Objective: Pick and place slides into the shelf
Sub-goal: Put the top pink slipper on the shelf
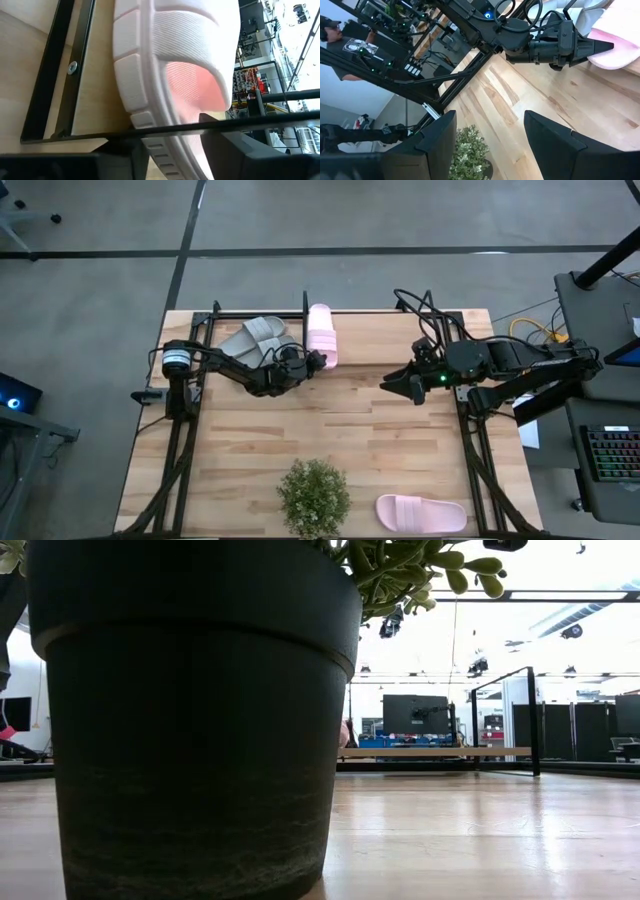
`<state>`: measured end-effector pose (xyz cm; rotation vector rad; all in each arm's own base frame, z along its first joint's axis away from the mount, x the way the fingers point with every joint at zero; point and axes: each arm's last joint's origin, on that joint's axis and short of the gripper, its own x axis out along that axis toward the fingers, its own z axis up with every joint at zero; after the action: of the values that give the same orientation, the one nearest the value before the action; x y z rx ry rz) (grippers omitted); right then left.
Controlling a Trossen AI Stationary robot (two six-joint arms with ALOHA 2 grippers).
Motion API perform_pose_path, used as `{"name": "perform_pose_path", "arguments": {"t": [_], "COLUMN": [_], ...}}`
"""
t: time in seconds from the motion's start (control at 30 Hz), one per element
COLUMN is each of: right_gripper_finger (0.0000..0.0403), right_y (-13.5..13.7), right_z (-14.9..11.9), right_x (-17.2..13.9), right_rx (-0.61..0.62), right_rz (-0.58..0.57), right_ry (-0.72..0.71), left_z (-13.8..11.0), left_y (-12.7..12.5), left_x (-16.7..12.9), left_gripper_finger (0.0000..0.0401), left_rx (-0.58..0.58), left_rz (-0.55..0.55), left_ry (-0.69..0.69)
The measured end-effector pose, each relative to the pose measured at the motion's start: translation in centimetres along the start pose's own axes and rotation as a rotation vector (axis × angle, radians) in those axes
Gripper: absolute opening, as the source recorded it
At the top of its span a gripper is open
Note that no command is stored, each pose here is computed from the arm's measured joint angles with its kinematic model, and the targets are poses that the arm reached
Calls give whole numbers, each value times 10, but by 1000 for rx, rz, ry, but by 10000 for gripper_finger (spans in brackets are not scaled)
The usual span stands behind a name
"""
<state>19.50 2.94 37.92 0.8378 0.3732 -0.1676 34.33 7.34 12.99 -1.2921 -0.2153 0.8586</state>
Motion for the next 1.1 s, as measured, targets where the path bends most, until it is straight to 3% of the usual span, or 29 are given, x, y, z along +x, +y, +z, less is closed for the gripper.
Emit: {"name": "perform_pose_path", "arguments": {"t": [0.6, 0.9, 1.1], "right_gripper_finger": [224, 224, 224], "right_y": [2, 3, 3], "right_z": [-2, -4, -4], "right_x": [0, -1, -1], "right_rx": [3, -1, -1], "right_rz": [8, 15, 16], "right_ry": [8, 18, 19], "left_z": [-1, -3, 3], "left_y": [0, -3, -11], "left_x": [-2, -4, -8], "left_gripper_finger": [163, 163, 163], "left_rx": [-8, -13, 42], "left_rz": [25, 7, -5], "left_ry": [77, 191, 195]}}
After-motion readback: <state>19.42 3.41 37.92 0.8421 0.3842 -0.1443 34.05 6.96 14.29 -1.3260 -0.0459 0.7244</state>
